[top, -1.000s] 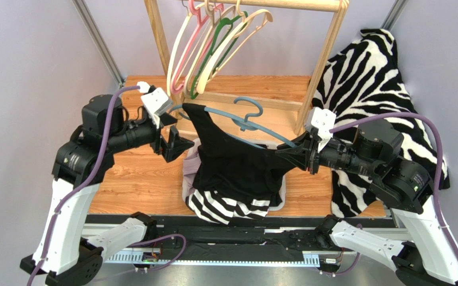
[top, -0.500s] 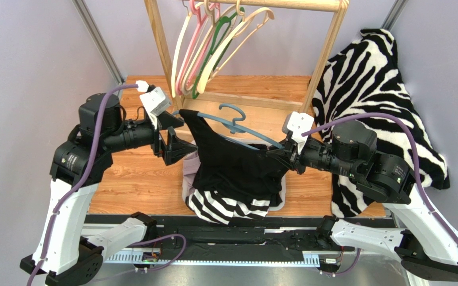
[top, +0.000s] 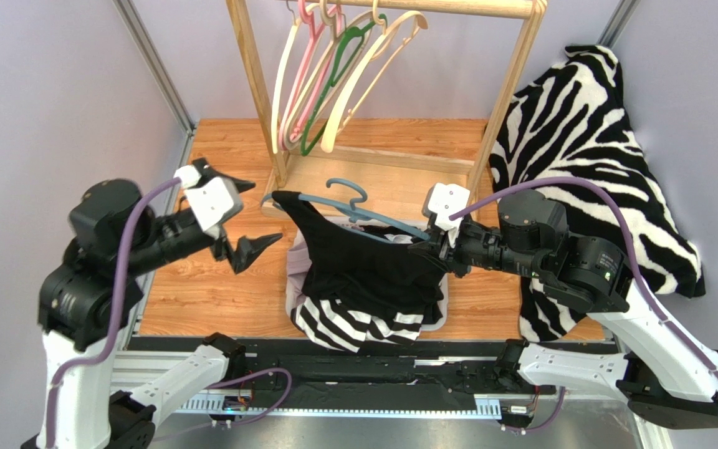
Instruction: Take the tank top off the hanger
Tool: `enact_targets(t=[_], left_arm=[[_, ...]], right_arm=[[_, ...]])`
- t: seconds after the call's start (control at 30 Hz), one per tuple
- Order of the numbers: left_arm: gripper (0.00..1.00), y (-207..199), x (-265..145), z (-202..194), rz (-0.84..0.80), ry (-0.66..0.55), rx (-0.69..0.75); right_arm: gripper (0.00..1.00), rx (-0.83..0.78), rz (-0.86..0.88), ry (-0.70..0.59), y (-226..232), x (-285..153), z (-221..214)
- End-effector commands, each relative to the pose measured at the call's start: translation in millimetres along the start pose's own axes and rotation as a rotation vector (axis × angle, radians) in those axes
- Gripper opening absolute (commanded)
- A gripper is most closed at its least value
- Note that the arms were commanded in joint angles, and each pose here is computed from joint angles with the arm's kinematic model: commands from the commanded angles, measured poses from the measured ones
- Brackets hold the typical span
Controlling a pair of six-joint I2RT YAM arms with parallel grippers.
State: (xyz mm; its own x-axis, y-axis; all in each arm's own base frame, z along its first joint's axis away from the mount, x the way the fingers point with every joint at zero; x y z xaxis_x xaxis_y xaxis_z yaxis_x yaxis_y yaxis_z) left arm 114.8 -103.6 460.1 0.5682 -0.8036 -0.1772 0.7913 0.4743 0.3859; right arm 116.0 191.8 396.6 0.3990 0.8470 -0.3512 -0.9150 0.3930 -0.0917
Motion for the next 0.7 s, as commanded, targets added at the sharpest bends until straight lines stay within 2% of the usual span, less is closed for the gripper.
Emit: enact_targets(t=[0.0, 0.13, 0.2, 0.27, 0.3, 0.33, 0.47, 0.57, 0.6, 0.67], left_arm=[[0.99, 24.7, 36.8, -11.5, 0.034, 0.040, -0.041], [0.99, 16.9, 41.6, -15.6, -0.058, 0.034, 0.025], [0.99, 10.5, 38.4, -17.2, -0.126, 0.031, 0.125], [0.99, -7.2, 29.8, -21.3, -0.248, 0.034, 0.174], [0.99, -10.9, 27.2, -22.6, -0.290, 0.024, 0.256], [0.99, -22.1, 22.9, -27.9, -0.360, 0.033, 0.247], [0.97, -25.9, 19.6, -32.4, -0.394, 0.039, 0.306], [0.78, -28.9, 18.1, -30.1, -0.422, 0.025, 0.314], [0.58, -30.0, 17.7, -29.2, -0.433, 0.017, 0.324], [0.27, -30.3, 18.0, -26.4, -0.444, 0.005, 0.323]], right_arm=[[0.00, -0.036, 0.002, -0.092, 3.9, -7.6, 22.4], [0.00, -0.039, 0.037, -0.076, 10.9, -9.4, 22.1], [0.00, -0.048, 0.054, -0.070, 14.6, -10.4, 21.7], [0.00, -0.059, 0.068, -0.054, 16.7, -9.8, 20.5], [0.00, -0.063, 0.071, -0.049, 17.4, -10.4, 20.3], [0.00, -0.066, 0.069, -0.040, 17.1, -10.4, 19.5], [0.00, -0.085, 0.079, -0.046, 17.5, -13.9, 26.3], [0.00, -0.088, 0.088, -0.037, 18.5, -13.9, 27.9], [0.00, -0.093, 0.088, -0.034, 18.4, -13.6, 28.4], [0.00, -0.099, 0.081, -0.032, 17.2, -13.0, 28.2]])
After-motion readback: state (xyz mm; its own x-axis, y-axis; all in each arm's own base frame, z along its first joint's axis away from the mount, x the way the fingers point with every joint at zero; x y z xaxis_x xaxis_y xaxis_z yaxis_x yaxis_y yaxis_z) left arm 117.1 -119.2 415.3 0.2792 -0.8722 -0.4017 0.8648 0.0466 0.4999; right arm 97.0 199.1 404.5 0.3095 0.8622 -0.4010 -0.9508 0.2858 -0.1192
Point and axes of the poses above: each gripper's point midway between its finger pads, its own x axis out along the fingers, its own y axis along the line the jaws close on, z = x × y, the point moved 5 cm from there along -x, back along the fingers, and after that the axes turned 4 degrees about x, right-handed, at the moved point
